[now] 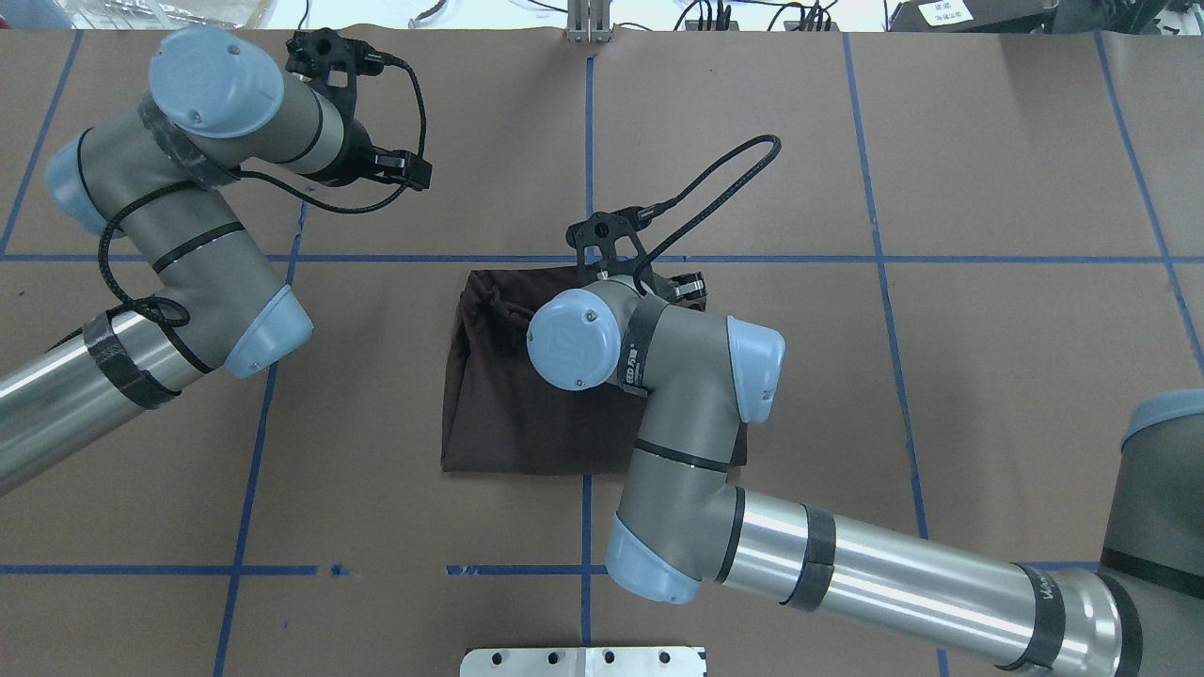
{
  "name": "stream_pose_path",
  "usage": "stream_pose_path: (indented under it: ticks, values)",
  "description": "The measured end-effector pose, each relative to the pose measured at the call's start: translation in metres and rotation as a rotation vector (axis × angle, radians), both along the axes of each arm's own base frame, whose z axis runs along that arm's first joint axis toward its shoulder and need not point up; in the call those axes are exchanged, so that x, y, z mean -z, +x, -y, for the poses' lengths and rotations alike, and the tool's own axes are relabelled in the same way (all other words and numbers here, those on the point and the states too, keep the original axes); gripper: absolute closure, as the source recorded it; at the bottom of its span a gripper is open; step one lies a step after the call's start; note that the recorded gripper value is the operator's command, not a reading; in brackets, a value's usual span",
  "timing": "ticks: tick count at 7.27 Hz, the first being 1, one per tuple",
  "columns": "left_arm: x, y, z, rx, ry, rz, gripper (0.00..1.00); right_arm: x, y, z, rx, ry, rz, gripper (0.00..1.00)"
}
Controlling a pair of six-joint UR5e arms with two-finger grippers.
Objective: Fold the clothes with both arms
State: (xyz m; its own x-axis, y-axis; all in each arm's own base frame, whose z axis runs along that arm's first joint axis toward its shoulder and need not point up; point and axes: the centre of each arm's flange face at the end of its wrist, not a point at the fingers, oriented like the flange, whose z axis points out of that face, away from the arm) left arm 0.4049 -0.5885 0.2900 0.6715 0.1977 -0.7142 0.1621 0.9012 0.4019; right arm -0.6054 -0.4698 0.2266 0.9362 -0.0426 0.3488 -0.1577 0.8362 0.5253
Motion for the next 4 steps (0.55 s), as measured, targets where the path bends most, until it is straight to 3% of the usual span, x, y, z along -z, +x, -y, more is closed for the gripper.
stream_pose_path:
  ticks: [2,4]
  values:
    - [-0.005,-0.001,-0.001,0.0,-0.002,0.002,0.0,-0.008,-0.004,0.022,-0.017,0.03,0.078,0.0]
    - [-0.009,-0.001,-0.001,-0.001,-0.004,0.006,0.0,0.002,0.008,0.038,0.019,-0.021,0.17,0.0]
